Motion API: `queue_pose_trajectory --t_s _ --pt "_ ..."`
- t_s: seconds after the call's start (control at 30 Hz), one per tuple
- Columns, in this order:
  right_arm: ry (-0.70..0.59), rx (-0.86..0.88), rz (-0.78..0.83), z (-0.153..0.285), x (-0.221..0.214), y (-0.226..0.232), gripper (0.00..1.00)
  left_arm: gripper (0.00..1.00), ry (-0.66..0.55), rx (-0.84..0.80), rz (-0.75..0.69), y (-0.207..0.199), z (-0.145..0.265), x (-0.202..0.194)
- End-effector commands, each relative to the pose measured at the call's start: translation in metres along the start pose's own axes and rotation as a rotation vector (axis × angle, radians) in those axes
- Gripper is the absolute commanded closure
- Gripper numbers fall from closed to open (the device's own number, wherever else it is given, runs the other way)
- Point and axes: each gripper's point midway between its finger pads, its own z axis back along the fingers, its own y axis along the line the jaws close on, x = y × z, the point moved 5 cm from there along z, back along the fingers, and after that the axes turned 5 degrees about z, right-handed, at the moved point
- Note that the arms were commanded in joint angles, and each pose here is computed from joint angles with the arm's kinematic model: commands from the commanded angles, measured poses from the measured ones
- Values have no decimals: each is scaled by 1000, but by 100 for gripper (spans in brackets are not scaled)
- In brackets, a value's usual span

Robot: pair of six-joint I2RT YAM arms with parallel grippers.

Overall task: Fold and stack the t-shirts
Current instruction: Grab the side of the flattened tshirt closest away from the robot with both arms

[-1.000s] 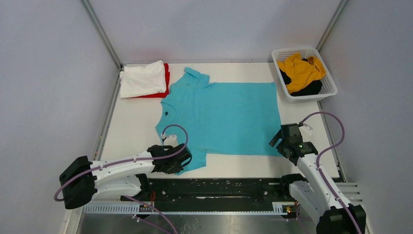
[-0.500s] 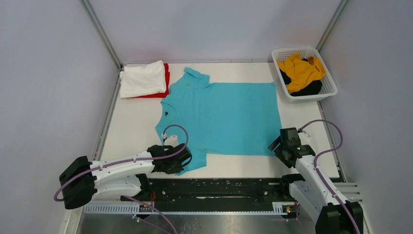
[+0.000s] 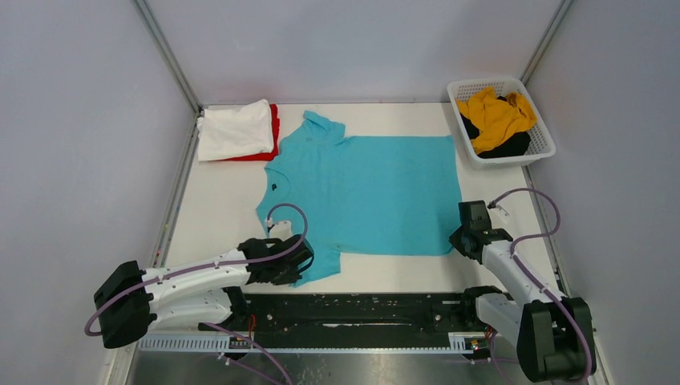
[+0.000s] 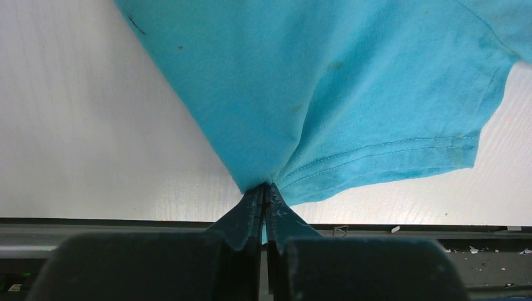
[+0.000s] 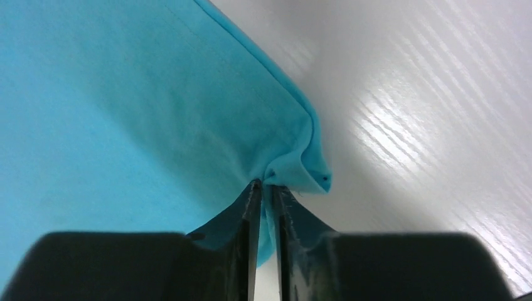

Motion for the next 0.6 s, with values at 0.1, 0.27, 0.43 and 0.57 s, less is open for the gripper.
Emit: queue_pose_trajectory --t_s 0.1,0.27,0.43,0.57 --pt "100 15 86 -3 -11 1 100 100 -6 -156 -17 -30 18 14" --pt "128 92 140 6 -7 12 100 100 11 -315 -31 -53 31 26" --pt "137 115 194 20 2 18 100 100 14 -395 7 -67 33 53" --pt "117 135 217 28 13 25 100 100 -19 -428 50 -77 37 83"
